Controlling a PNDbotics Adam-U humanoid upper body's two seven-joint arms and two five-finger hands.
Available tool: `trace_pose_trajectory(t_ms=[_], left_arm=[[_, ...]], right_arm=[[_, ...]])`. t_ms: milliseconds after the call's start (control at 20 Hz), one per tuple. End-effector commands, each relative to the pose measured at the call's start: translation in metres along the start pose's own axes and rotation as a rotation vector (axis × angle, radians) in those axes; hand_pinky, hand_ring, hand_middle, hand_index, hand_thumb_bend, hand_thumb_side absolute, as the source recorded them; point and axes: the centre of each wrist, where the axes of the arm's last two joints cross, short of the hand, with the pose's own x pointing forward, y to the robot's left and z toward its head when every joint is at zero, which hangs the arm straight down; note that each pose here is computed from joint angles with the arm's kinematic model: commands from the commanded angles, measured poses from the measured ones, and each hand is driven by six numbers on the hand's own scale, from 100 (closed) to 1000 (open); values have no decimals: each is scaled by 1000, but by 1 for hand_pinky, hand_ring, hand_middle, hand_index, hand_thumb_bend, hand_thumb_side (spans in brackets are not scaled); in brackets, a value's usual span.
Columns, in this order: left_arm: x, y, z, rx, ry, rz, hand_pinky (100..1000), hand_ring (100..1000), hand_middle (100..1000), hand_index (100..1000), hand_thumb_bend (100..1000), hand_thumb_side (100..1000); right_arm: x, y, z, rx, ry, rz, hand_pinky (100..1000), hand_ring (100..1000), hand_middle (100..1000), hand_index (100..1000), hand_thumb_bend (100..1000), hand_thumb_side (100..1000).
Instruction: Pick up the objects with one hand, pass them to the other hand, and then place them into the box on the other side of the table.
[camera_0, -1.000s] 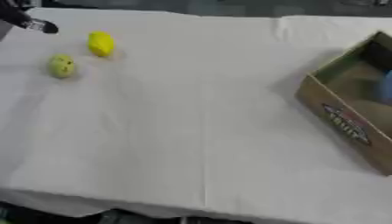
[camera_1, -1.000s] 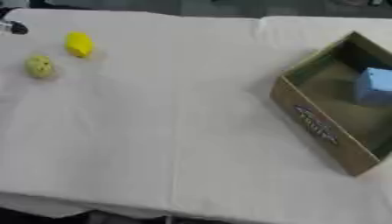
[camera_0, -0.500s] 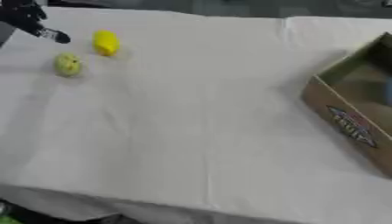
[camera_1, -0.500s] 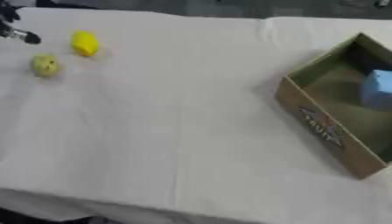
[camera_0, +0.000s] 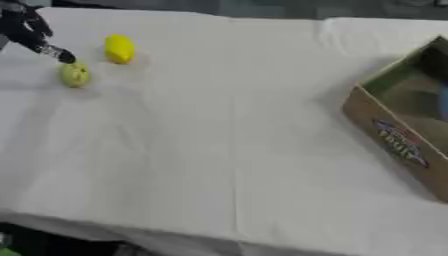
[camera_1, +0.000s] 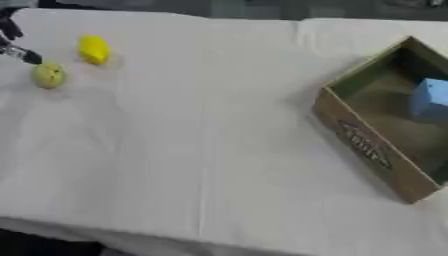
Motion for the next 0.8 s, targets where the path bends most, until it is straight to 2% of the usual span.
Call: trace_pose_trajectory(t_ms=[50,150,500,650,800], left_arm=[[-6,10,6,32,10,2,822,822,760,827,637,356],[-6,8,4,39,3,12,815,814,752,816,600,301],[-2,2,1,70,14,-27,777,793,724,787,563,145],[0,1,-1,91,12,-27,761,774,710,779,532,100],[2,-1,-3,115,6,-20,758,762,702,776,514,100]], right_arm=[[8,-7,-4,-6,-17,27,967,786,862,755,100,527],[7,-7,-3,-15,-13,26,966,785,860,748,100,518],[5,-4,-1,-26,-32,26,963,772,847,744,100,514],[3,-4,-1,-17,-26,28,963,772,847,744,100,515],[2,-4,-1,-16,-21,27,963,771,846,740,100,517]])
